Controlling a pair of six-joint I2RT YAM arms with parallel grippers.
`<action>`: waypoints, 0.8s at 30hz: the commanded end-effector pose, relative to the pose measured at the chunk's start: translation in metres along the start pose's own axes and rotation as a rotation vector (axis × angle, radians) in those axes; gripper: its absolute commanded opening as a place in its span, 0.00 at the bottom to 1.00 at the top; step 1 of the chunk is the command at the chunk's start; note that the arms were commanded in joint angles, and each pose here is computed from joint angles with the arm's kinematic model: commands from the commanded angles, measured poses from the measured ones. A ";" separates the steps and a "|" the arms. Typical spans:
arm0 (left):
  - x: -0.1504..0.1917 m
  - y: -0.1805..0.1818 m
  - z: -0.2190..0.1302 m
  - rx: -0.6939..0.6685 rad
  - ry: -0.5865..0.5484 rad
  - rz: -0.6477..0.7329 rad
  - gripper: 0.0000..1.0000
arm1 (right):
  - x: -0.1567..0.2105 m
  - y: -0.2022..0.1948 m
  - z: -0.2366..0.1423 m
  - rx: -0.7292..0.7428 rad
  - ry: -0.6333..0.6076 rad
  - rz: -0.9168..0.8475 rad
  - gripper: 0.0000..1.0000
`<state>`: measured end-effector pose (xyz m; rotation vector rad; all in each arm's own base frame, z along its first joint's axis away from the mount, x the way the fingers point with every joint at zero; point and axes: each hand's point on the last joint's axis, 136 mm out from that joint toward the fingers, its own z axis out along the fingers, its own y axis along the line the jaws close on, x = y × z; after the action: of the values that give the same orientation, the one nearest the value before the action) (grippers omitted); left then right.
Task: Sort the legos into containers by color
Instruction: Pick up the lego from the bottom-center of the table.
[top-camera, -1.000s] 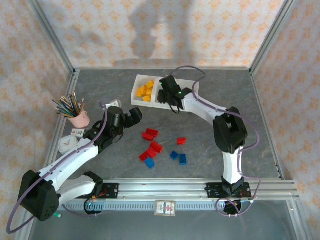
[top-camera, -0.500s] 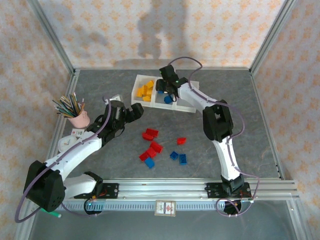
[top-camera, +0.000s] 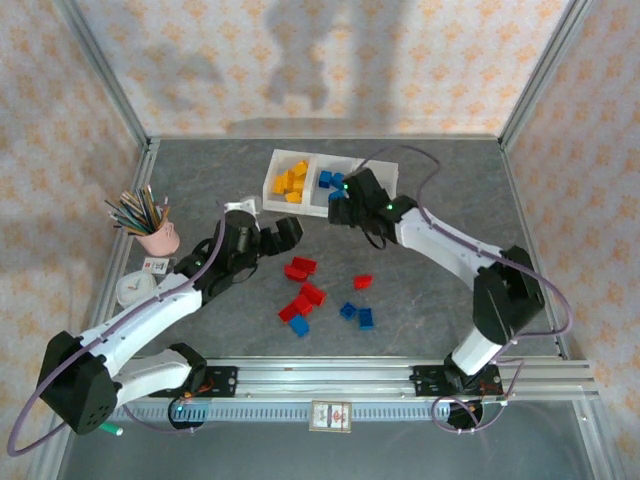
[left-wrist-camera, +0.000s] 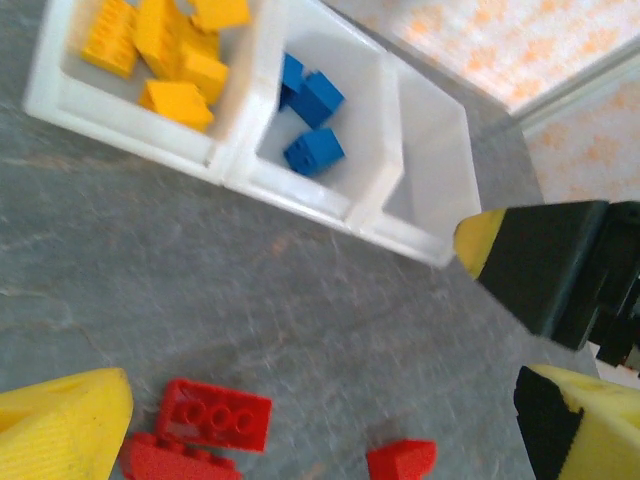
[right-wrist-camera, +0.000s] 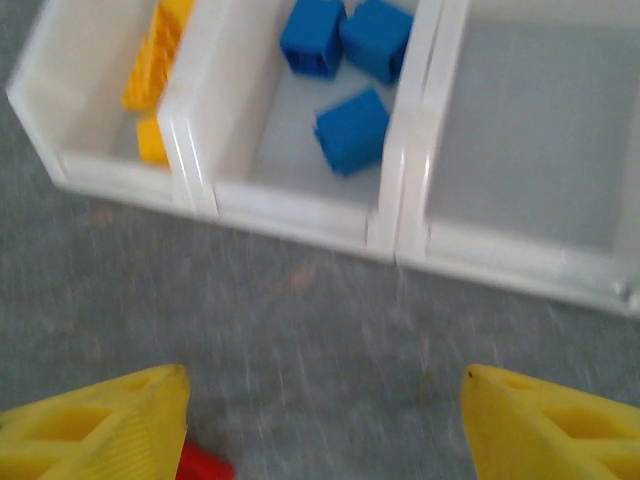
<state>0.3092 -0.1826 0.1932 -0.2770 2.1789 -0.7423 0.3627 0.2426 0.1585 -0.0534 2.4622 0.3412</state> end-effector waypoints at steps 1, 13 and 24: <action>0.024 0.005 -0.002 -0.014 0.049 -0.008 0.99 | 0.040 -0.020 -0.013 0.092 0.058 -0.001 0.73; 0.073 -0.011 -0.012 0.031 0.140 -0.014 0.99 | 0.168 -0.055 -0.055 0.162 0.228 0.086 0.76; 0.093 -0.009 -0.014 0.036 0.168 -0.039 0.99 | 0.237 -0.048 -0.059 0.103 0.336 0.082 0.72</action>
<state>0.2394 -0.2289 0.1469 -0.2067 2.3363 -0.8517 0.1494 0.1906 0.0541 -0.0172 2.8092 0.2349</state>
